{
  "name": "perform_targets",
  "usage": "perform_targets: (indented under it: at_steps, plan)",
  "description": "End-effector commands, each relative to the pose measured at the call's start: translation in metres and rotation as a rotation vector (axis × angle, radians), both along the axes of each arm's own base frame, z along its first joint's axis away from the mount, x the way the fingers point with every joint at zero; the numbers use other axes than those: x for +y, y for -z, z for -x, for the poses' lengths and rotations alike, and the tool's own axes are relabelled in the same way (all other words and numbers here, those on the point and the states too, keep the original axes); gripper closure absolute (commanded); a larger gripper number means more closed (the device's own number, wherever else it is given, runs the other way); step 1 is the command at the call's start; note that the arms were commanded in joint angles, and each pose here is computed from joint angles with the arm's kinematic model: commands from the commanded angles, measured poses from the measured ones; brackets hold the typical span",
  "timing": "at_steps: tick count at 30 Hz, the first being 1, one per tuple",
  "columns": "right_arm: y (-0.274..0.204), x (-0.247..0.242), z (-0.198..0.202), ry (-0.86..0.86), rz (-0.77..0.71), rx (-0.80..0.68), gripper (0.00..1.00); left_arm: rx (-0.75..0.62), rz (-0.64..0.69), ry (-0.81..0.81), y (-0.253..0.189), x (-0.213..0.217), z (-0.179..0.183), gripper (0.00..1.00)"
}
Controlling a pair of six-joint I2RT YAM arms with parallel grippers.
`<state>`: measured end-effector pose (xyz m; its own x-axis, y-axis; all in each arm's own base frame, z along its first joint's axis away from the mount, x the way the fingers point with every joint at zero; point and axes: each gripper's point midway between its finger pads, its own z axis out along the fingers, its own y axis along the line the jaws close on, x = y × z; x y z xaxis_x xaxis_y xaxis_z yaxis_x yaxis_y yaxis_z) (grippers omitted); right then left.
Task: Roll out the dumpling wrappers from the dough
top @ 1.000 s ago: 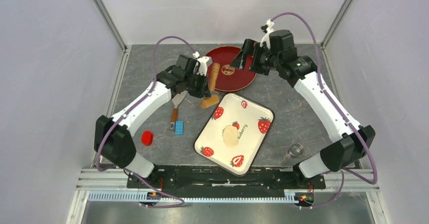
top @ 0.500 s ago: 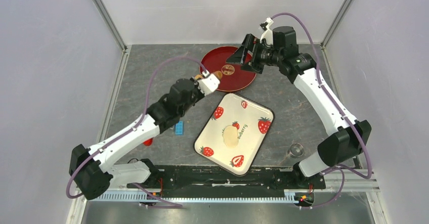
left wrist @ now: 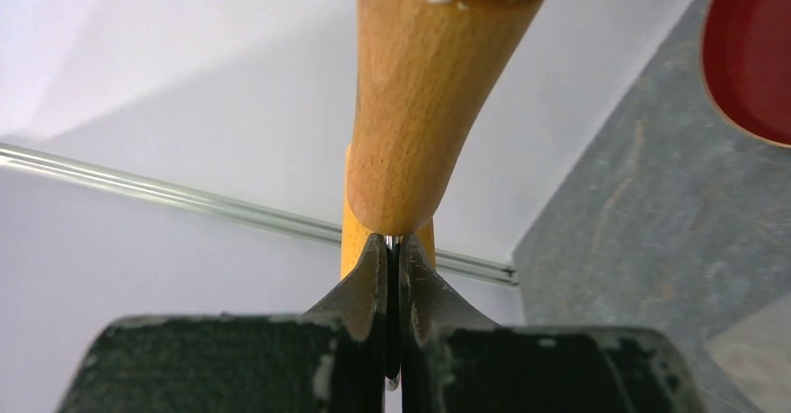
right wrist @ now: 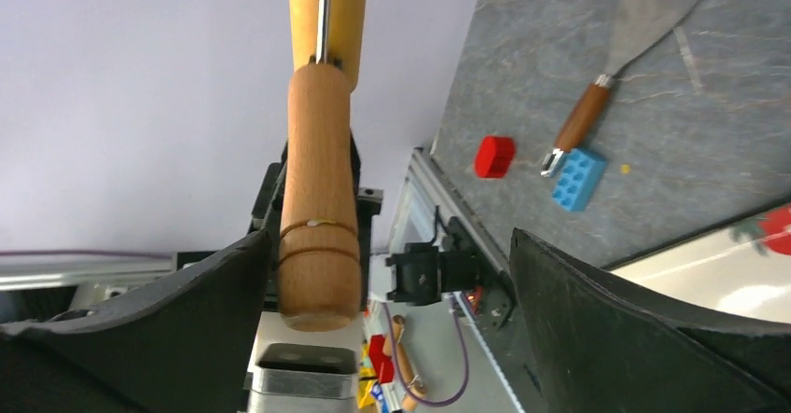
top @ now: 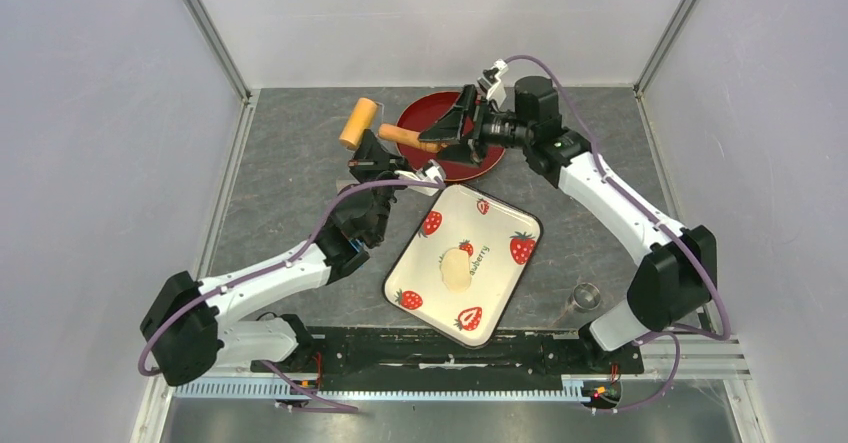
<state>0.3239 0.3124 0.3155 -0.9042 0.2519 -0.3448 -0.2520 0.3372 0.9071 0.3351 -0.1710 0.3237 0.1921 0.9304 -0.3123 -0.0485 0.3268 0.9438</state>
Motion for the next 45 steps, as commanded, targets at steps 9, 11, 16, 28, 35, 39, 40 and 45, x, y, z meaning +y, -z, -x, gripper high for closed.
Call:
perform_targets:
  at_steps: [9,11,16,28,35,39,40,45]
  plan:
    - [-0.049,0.04,0.002,-0.091,-0.229,-0.089,0.07,-0.213,0.0,-0.096,-0.056,0.015,0.01,0.98]
    - [-0.047,0.047,0.002,-0.103,-0.237,-0.079,0.12,-0.206,0.006,-0.096,-0.054,0.015,0.01,0.98]
    - [-0.049,0.06,0.001,-0.124,-0.276,-0.064,0.28,-0.191,0.003,-0.104,-0.049,0.016,0.009,0.98]
    - [-0.053,0.063,0.002,-0.134,-0.285,-0.069,0.97,-0.165,0.008,-0.116,-0.04,0.016,0.008,0.93]
    - [-0.028,0.047,-0.014,-0.05,-0.14,-0.094,1.0,0.061,0.105,-0.087,0.0,0.011,0.004,0.41]
    - [0.001,0.012,-0.032,0.047,0.052,-0.106,1.0,0.361,0.344,0.078,0.034,-0.016,0.022,0.41]
    - [0.009,0.001,-0.035,0.068,0.097,-0.106,1.0,0.428,0.441,0.105,0.041,-0.024,0.028,0.41]
    - [0.036,-0.053,-0.038,0.129,0.323,-0.13,1.0,0.77,0.735,0.183,0.083,-0.063,0.061,0.39]
